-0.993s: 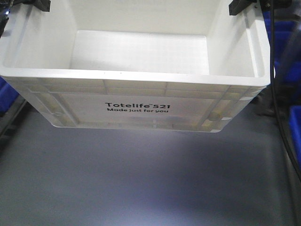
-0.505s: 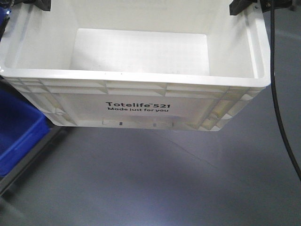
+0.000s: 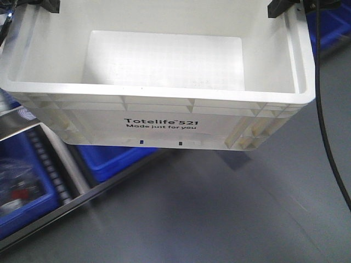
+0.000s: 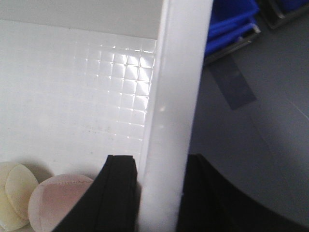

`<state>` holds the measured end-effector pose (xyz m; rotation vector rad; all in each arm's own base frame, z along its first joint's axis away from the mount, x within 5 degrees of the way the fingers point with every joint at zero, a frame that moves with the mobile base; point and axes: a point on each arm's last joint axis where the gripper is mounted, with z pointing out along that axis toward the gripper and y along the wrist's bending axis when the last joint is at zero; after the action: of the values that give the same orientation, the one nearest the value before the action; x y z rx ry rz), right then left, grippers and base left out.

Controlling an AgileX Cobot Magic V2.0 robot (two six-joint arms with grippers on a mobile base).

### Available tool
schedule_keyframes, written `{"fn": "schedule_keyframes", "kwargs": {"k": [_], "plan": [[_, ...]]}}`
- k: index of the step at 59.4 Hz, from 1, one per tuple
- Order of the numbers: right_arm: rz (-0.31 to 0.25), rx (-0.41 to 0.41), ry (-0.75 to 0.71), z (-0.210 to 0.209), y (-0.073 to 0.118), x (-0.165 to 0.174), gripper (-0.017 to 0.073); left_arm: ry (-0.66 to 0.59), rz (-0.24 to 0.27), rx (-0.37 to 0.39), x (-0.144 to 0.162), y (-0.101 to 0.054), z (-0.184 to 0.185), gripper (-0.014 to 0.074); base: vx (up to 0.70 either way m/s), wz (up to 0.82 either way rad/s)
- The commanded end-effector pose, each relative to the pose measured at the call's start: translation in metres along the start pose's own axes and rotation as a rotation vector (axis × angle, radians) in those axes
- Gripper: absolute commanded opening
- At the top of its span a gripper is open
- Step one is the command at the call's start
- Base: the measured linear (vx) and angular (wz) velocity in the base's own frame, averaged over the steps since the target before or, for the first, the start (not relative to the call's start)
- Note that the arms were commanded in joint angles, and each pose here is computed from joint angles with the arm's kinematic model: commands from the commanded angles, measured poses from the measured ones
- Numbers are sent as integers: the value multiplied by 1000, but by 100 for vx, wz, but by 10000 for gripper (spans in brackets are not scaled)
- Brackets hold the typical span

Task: Place moving items into box and shelve
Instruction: 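Hold the tote with both grippers while the base turns to face the shelf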

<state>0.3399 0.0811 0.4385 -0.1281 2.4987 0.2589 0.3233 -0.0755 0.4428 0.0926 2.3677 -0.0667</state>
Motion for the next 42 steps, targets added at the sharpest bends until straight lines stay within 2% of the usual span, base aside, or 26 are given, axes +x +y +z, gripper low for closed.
{"fn": "schedule_keyframes", "kwargs": {"k": [1,25,42], "plan": [[-28,35,-114,-41,-4,-2,-5,-202,25,-59,-15,11,-39,2,19,110],[-28,35,-114,-41,-4,-2,-5,-202,25,-59,-15,11,-39,2,12,105],[-28,35,-114,-41,-4,-2,-5,-203,25,-59,-15,12,-40,2,5,50]]}}
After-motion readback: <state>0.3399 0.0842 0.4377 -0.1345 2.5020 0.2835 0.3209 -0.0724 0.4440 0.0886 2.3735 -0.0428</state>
